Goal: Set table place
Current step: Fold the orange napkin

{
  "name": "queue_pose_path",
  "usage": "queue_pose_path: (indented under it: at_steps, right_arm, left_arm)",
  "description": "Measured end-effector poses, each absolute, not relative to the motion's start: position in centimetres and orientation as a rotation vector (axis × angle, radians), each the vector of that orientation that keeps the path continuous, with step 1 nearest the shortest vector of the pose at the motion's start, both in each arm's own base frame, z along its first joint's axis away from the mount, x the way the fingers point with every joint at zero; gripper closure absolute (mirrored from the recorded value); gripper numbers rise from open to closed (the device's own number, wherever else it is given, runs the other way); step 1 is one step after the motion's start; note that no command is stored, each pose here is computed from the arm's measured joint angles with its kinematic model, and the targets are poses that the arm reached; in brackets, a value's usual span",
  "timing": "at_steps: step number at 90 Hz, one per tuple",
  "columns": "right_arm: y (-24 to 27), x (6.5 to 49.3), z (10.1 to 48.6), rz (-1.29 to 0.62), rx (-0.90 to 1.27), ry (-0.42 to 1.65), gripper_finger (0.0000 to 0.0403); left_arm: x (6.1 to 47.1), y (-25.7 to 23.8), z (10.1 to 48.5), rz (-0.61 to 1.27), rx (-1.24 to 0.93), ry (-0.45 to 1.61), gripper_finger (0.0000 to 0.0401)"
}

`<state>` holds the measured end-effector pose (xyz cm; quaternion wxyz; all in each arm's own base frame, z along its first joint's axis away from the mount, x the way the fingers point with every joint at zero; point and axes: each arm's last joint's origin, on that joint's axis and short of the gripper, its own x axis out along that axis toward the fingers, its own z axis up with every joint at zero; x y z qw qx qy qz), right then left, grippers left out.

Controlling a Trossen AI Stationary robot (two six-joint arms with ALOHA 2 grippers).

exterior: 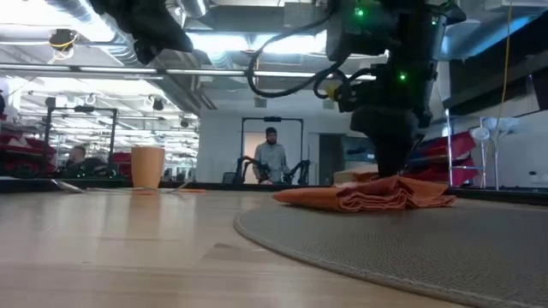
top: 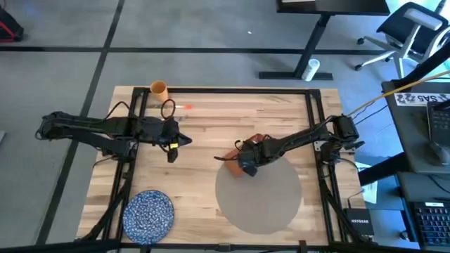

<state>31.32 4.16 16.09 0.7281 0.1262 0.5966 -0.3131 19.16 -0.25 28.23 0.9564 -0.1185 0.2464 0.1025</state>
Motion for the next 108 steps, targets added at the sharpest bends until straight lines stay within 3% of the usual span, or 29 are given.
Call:
queue_pose_path:
  at_steps: [7, 12, 65, 108]
  right_arm:
    - [4.2, 31.4, 16.1, -0.690, 0.301, 1.304, 0.0381]
    - [4.3, 31.7, 16.1, -0.676, 0.323, 1.287, 0.0394]
    - [4.6, 31.5, 13.8, -0.780, 0.594, 1.133, 0.0402]
    - [7.2, 31.0, 13.2, -0.891, 0.785, 0.869, 0.0403]
  left_arm:
    - [19.2, -0.3, 28.2, 0.208, -0.240, 0.501, 0.0401]
    - [19.2, -0.3, 28.2, 0.208, -0.240, 0.500, 0.0401]
    - [19.1, -0.3, 28.1, 0.219, -0.273, 0.516, 0.0401]
    - [19.1, -0.4, 28.1, 0.211, -0.300, 0.517, 0.0401]
